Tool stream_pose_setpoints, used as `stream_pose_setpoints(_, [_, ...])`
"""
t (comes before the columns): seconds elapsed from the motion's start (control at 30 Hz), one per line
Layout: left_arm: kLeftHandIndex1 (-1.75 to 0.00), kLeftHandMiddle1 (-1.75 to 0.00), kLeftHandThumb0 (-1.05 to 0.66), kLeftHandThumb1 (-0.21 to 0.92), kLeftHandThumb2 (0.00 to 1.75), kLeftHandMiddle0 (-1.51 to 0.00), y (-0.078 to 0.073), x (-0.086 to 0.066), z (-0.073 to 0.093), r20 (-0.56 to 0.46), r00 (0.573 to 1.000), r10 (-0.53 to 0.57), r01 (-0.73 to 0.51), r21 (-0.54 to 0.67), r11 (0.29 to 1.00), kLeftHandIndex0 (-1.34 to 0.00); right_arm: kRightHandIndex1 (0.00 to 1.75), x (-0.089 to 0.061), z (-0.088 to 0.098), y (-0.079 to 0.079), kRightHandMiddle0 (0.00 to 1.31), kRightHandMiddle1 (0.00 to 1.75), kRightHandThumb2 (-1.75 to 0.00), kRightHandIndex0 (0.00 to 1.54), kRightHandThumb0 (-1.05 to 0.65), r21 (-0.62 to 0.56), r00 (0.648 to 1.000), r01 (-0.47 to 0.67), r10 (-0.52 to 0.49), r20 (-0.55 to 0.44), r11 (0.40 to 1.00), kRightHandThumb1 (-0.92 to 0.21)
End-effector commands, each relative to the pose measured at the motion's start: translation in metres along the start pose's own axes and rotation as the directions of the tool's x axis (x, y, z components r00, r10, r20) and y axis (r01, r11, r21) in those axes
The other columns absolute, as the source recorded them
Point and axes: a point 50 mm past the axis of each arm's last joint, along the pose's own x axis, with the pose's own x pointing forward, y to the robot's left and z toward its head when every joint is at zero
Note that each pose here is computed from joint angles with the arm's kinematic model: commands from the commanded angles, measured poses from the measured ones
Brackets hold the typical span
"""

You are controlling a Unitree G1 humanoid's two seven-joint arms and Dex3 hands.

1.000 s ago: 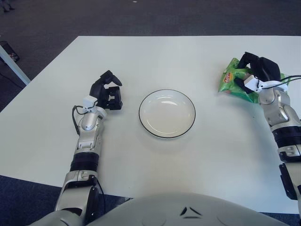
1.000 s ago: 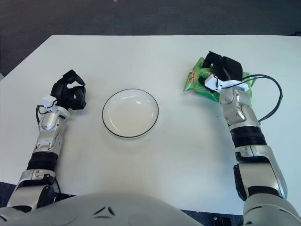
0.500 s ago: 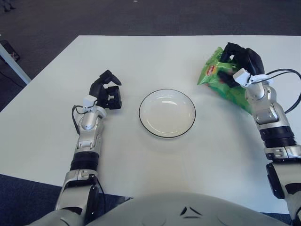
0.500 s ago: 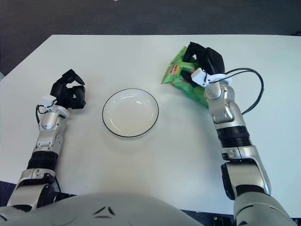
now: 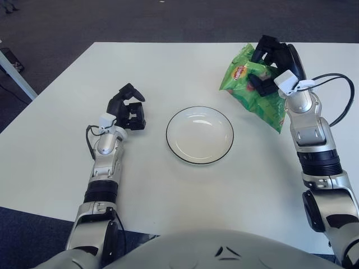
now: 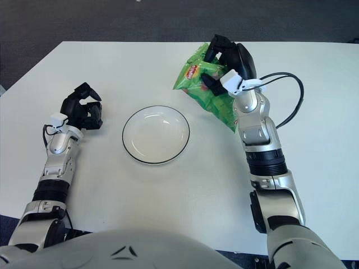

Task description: Put the snack into the plate.

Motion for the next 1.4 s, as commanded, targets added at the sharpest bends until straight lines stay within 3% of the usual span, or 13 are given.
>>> stream_pose_setpoints(0.0, [-1.75, -1.75, -0.52, 0.23, 1.43, -1.37, -0.009, -0.066, -0.066, -0.318, 0.946, 0.059, -0.085, -0.068, 0.994, -0.69, 1.59, 0.006, 0.016, -0.005, 0.62, 1.75, -1.64, 0.92, 0.0, 0.131, 0.999, -0.002, -0.003, 0.035, 0.991, 0.01])
stream_pose_setpoints(0.17, [-1.75, -1.75, -0.52, 0.23, 1.43, -1.37, -0.01, -0.066, -0.066, -0.317, 0.947, 0.058, -0.086, -0.075, 0.993, -0.69, 1.55, 0.01, 0.042, 0.005, 0.63, 1.75, -1.63, 0.94, 0.0, 0.264, 0.998, -0.056, 0.048, 0.036, 0.963, 0.02])
stream_pose_setpoints(0.3, [-1.75, -1.75, -0.52, 0.23, 1.43, -1.37, -0.01, -0.066, -0.067, -0.315, 0.947, 0.056, -0.085, -0.08, 0.993, -0.69, 1.53, 0.012, 0.052, 0.009, 0.64, 1.75, -1.64, 0.95, 0.0, 0.295, 0.996, -0.085, 0.078, 0.039, 0.952, 0.03])
stream_pose_setpoints(0.63, [-1.75, -1.75, -0.51, 0.24, 1.42, -1.37, -0.01, -0.066, -0.068, -0.32, 0.946, 0.057, -0.087, -0.08, 0.993, -0.68, 1.57, 0.014, 0.063, 0.018, 0.66, 1.75, -1.67, 0.94, 0.0, 0.204, 0.98, -0.197, 0.187, 0.068, 0.959, 0.05])
stream_pose_setpoints(0.83, [-1.75, -1.75, -0.51, 0.24, 1.41, -1.38, -0.011, -0.065, -0.069, -0.319, 0.946, 0.058, -0.087, -0.079, 0.993, -0.68, 1.65, 0.015, 0.074, 0.026, 0.67, 1.75, -1.71, 0.92, 0.0, 0.208, 0.967, -0.245, 0.224, 0.119, 0.947, 0.06])
stream_pose_setpoints(0.93, [-1.75, -1.75, -0.51, 0.24, 1.41, -1.38, -0.012, -0.065, -0.069, -0.319, 0.946, 0.054, -0.083, -0.079, 0.993, -0.68, 1.71, 0.014, 0.08, 0.03, 0.61, 1.74, -1.59, 0.76, 0.0, 0.235, 0.95, -0.3, 0.267, 0.159, 0.925, -0.07])
stream_pose_setpoints(1.03, [-1.75, -1.75, -0.51, 0.24, 1.41, -1.38, -0.013, -0.065, -0.069, -0.32, 0.946, 0.05, -0.08, -0.08, 0.994, -0.68, 1.69, 0.013, 0.083, 0.034, 0.53, 1.74, -1.53, 0.77, 0.0, 0.245, 0.936, -0.337, 0.297, 0.187, 0.909, -0.12])
stream_pose_setpoints(1.37, [-1.75, -1.75, -0.51, 0.25, 1.4, -1.38, -0.015, -0.064, -0.07, -0.315, 0.948, 0.046, -0.076, -0.084, 0.994, -0.67, 1.67, 0.01, 0.095, 0.048, 0.65, 1.75, -1.7, 0.9, 0.0, 0.175, 0.913, -0.374, 0.328, 0.24, 0.911, 0.04])
